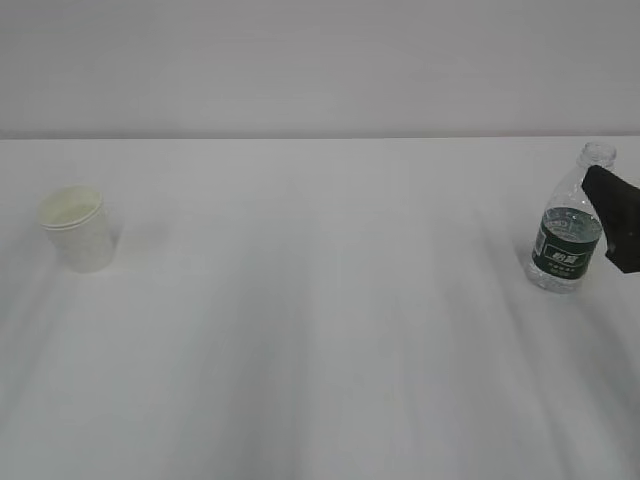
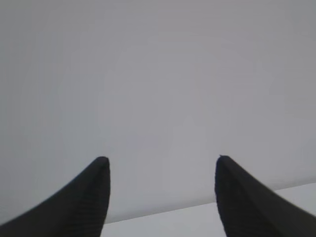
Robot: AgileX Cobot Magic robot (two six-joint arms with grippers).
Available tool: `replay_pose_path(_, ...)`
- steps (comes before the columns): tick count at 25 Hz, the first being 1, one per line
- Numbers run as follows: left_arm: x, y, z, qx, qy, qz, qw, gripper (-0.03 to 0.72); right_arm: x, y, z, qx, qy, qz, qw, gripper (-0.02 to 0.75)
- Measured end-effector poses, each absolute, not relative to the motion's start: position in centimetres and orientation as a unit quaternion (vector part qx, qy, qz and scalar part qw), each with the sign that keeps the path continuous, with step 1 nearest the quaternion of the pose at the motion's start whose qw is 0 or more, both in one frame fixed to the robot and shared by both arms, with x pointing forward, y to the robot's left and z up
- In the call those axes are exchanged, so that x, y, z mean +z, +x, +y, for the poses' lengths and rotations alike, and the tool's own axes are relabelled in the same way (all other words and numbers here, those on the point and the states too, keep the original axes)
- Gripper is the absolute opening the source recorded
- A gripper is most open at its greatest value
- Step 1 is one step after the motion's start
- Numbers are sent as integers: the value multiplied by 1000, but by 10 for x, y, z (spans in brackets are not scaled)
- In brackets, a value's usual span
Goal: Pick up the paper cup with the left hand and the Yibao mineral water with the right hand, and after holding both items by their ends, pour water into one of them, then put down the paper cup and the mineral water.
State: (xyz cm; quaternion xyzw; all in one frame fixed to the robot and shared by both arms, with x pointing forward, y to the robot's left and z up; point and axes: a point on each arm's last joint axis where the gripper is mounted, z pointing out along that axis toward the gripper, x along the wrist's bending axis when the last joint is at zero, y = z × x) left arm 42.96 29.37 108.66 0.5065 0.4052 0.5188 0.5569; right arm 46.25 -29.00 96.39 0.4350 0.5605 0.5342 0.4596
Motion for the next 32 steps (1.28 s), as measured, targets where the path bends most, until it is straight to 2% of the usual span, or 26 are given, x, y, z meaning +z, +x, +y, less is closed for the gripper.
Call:
replay_pose_path(16, 1116, 373, 297, 560, 469, 397, 556, 475, 989, 449, -289, 541, 416, 555, 477, 591)
replay_pose_path(32, 1122, 339, 300, 577, 453, 411, 542, 475, 1022, 420, -289, 534, 403, 547, 503, 591)
